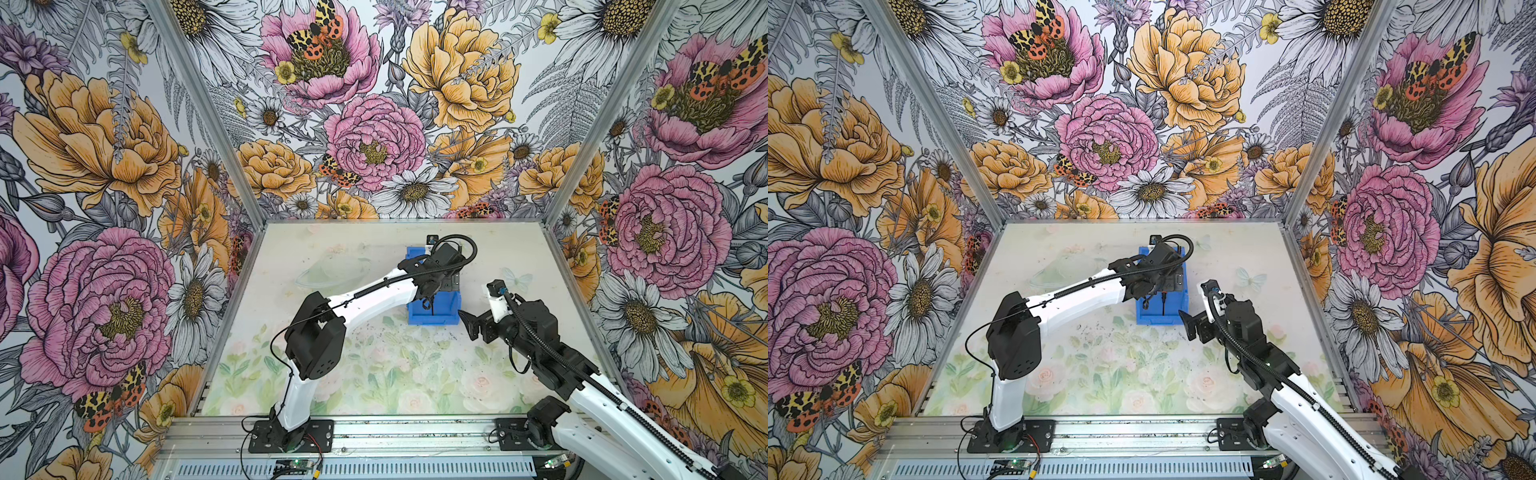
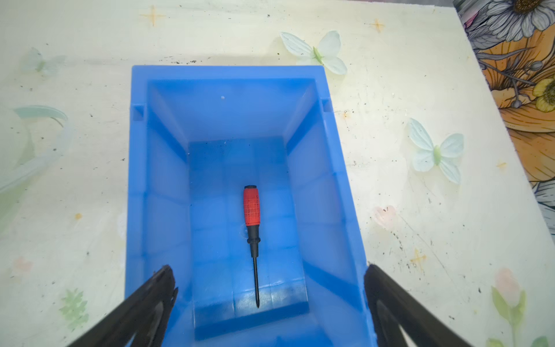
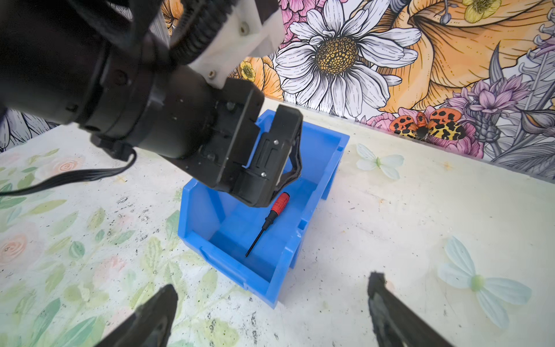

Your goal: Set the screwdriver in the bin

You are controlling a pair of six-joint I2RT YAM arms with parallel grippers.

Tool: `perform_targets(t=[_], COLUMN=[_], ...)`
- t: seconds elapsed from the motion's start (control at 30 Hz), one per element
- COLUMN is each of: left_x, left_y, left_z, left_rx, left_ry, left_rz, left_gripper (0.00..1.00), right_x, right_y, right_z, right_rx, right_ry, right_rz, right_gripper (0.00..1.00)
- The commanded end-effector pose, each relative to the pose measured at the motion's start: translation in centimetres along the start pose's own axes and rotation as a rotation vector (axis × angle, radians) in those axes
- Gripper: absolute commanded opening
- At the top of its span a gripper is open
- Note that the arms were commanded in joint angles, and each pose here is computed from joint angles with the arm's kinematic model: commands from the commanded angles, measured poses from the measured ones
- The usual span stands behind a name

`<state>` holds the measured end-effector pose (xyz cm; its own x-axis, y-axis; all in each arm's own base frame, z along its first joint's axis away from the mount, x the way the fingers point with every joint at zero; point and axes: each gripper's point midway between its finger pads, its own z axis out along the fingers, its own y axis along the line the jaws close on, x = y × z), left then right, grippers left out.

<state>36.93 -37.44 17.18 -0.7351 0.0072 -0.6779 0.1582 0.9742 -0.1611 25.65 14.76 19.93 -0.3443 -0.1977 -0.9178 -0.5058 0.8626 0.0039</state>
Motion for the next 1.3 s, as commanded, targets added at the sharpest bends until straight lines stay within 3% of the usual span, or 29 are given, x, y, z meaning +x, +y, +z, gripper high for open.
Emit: perform_targets(t=[0.0,0.23,0.4,0.7,1.0,1.13,1.27], left_x=[-0.5,-0.6,-1.3,-3.1,-1.3,-0.4,1.1], left_y=[1.1,3.7,9.4,18.3,28.4,30.8,33.9], left_z=[-2.2,-4.9,-5.2,-7.6,-8.0,-9.0,-10.2], left_rx=[-0.035,-0.059,-0.137,-0.144,-0.324,-0.387,-0.432], left_ry=[-0.049,-0.078,-0.096,-0.281,-0.305,-0.323,-0.37], left_rz=[0.057,0.115,0.072,0.005,-0.051,-0.021,-0.082], left_gripper=[0.99,0.99,0.99,0.99,0.99,0.99,0.98], right_x=[-0.5,-0.4,-0.9,0.0,2.9,3.9,4.4], right_y=[0.0,-0.6,-2.3,-5.5,-9.4,-11.2,-13.1], right_z=[0.2,0.6,0.8,0.5,-1.2,-2.4,-3.0], right_rx=[-0.002,0.028,0.131,0.315,0.552,0.639,0.698], right_ry=[-0.01,0.006,0.006,0.029,0.055,0.037,0.023], right_rz=[0.0,-0.01,0.023,0.008,0.062,0.112,0.153], right_gripper=[0.99,0.99,1.0,0.99,1.0,1.0,1.0])
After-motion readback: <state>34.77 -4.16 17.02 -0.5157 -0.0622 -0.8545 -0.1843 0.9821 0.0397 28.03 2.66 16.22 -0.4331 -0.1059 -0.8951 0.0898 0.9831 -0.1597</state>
